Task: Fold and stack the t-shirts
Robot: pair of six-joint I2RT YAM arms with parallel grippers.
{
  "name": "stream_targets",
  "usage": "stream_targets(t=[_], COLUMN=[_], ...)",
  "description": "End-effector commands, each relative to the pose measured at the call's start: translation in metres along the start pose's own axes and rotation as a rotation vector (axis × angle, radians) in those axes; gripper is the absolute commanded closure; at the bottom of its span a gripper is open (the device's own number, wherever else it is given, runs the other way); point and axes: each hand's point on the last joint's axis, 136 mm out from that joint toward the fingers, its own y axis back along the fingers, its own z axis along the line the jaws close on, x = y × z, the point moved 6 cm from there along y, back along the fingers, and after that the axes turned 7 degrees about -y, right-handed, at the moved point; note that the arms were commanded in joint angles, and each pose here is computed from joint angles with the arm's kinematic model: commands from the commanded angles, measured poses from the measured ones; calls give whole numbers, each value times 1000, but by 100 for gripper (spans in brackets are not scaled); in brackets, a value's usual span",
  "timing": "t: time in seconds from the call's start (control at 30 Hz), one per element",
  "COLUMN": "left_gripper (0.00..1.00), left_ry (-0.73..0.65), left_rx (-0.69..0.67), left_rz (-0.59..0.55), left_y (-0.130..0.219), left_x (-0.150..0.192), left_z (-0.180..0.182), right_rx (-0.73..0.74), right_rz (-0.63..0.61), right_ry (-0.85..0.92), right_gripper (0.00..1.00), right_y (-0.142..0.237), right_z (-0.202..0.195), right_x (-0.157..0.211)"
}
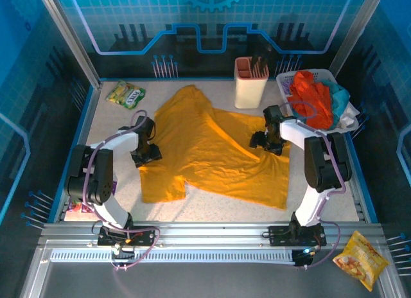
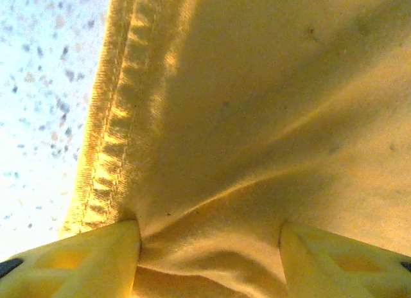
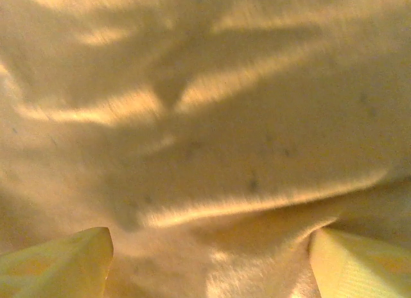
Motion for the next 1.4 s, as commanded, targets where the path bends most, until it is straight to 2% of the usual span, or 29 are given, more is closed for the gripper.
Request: stream_targets(t=[0.0,0.23,0.4,0.53,0.67,0.77,0.8,0.97,1.13,1.37], left_gripper=[40,39,31,18,14,14,15,16,17,23], left_ry=[30,55,44,-8,-26,-37,-39,-29,-18,141], left_rx=[-39,-15,77,165,143,118,109,89,69,112], left_rz=[16,7,-20,-42,-82,-90,-82,-24,8,60], left_y=[6,13,27,49,70,78,79,78,79,57], left_x=[11,19,17,18,26,36,41,67,88,125], left_z=[14,21,12,1,5,7,8,10,6,5], right_rx=[4,24,30,6,9,15,9,-48,-73,-98], right_rz=[40,33,36,2,-63,-102,-110,-123,-68,-19], right_ry=[35,12,-10,7,63,78,74,57,42,-71], right_gripper=[19,19,20,16,10,5,0,0,0,0], right_y=[-9,-12,-10,3,32,52,57,78,86,82], right_z=[10,13,-1,-7,-9,-15,-16,-26,-36,-57], right_x=[-7,-33,-18,-7,-4,2,7,28,55,94])
